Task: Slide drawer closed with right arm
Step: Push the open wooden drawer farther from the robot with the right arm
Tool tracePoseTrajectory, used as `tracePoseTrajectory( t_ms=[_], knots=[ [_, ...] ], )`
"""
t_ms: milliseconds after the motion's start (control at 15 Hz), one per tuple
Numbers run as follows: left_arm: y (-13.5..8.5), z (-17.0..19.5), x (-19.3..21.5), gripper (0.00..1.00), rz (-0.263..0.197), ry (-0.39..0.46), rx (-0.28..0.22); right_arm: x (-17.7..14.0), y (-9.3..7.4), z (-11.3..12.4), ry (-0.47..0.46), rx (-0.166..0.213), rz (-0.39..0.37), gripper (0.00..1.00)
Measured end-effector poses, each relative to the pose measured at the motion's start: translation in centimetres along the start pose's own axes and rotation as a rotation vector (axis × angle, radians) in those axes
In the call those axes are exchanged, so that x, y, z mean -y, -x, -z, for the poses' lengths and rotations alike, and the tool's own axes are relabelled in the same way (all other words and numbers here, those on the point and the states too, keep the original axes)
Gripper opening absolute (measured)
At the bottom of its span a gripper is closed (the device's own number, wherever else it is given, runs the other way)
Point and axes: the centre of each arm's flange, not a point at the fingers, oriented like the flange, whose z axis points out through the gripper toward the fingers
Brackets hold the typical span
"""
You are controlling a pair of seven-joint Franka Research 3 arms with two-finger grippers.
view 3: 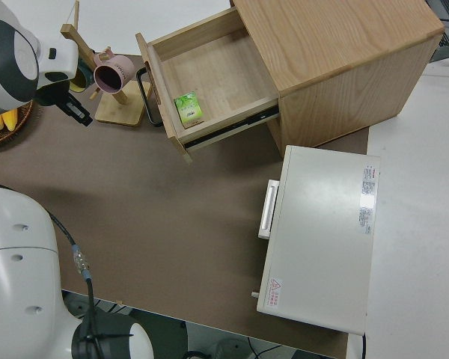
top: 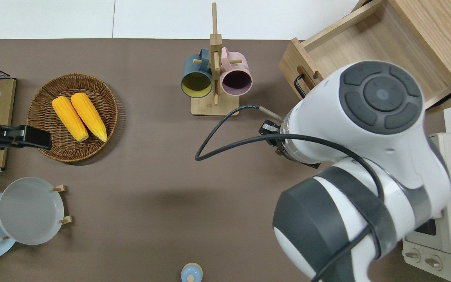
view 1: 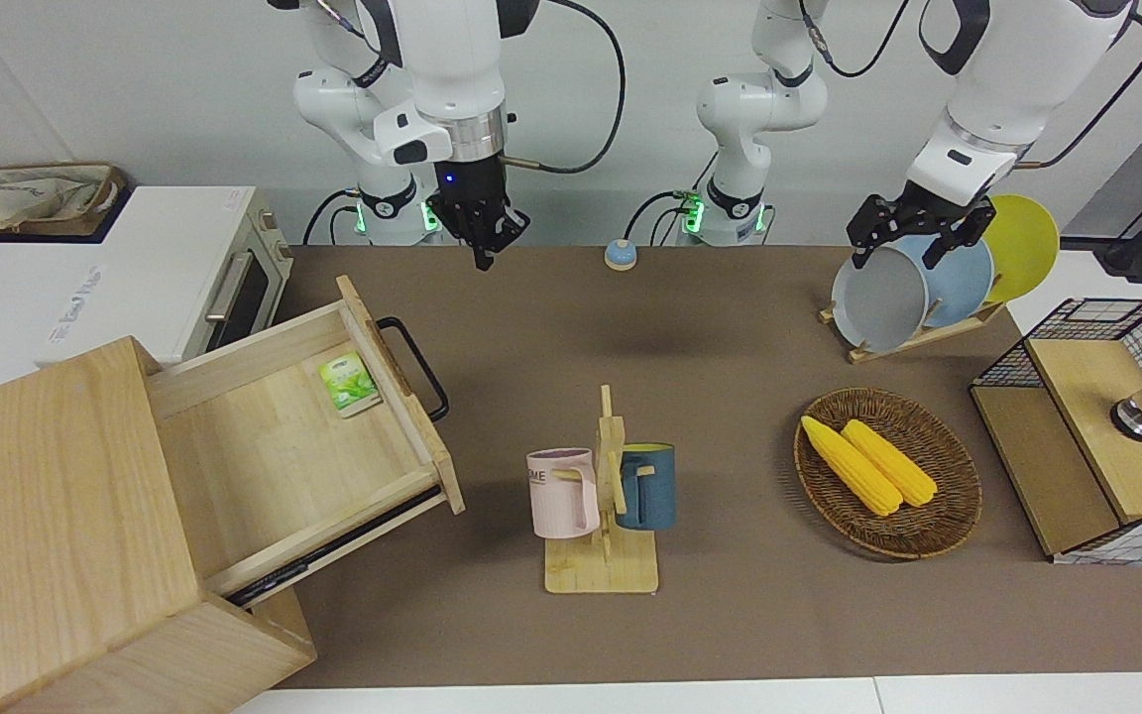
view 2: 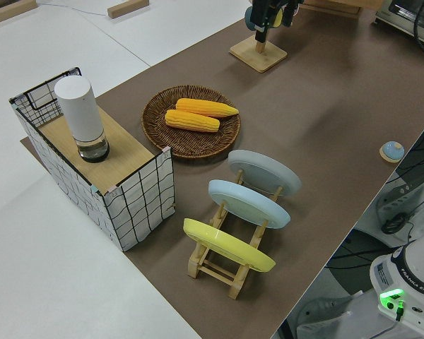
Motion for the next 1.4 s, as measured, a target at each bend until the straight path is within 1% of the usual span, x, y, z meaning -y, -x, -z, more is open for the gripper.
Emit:
tracePoseTrajectory(
  t_ms=[133, 400, 533, 667, 800, 933, 1200, 1400],
  knots=[
    [0.0, 0.0, 0.0, 1.00, 0.000, 0.000, 0.000, 0.5, -0.3, -2.0, 0.016, 0.019, -0.061, 0.01],
    [0.0, 0.0, 0.0, 1.00, 0.000, 0.000, 0.000, 1.0, -0.9, -5.2, 0.050, 0.048, -0.166, 0.01],
    [0.0, 0.0, 0.0, 1.00, 0.000, 0.000, 0.000, 1.2, -1.0, -6.7, 0.059, 0.055, -0.230, 0.01],
    [0.0, 0.0, 0.0, 1.00, 0.000, 0.000, 0.000, 1.5, -1.0, -8.0, 0.057, 0.054, -0.291, 0.01],
    [0.0, 0.0, 0.0, 1.00, 0.000, 0.000, 0.000, 1.5, -1.3, -8.8, 0.055, 0.046, -0.338, 0.01],
    [0.0, 0.0, 0.0, 1.00, 0.000, 0.000, 0.000, 1.2, -2.3, -9.4, 0.063, 0.016, -0.367, 0.01],
    [0.0, 0.0, 0.0, 1.00, 0.000, 0.000, 0.000, 0.5, -4.5, -9.9, 0.060, -0.026, -0.397, 0.01],
    [0.0, 0.0, 0.0, 1.00, 0.000, 0.000, 0.000, 0.0, -6.0, -10.5, 0.062, -0.034, -0.415, 0.01]
  ],
)
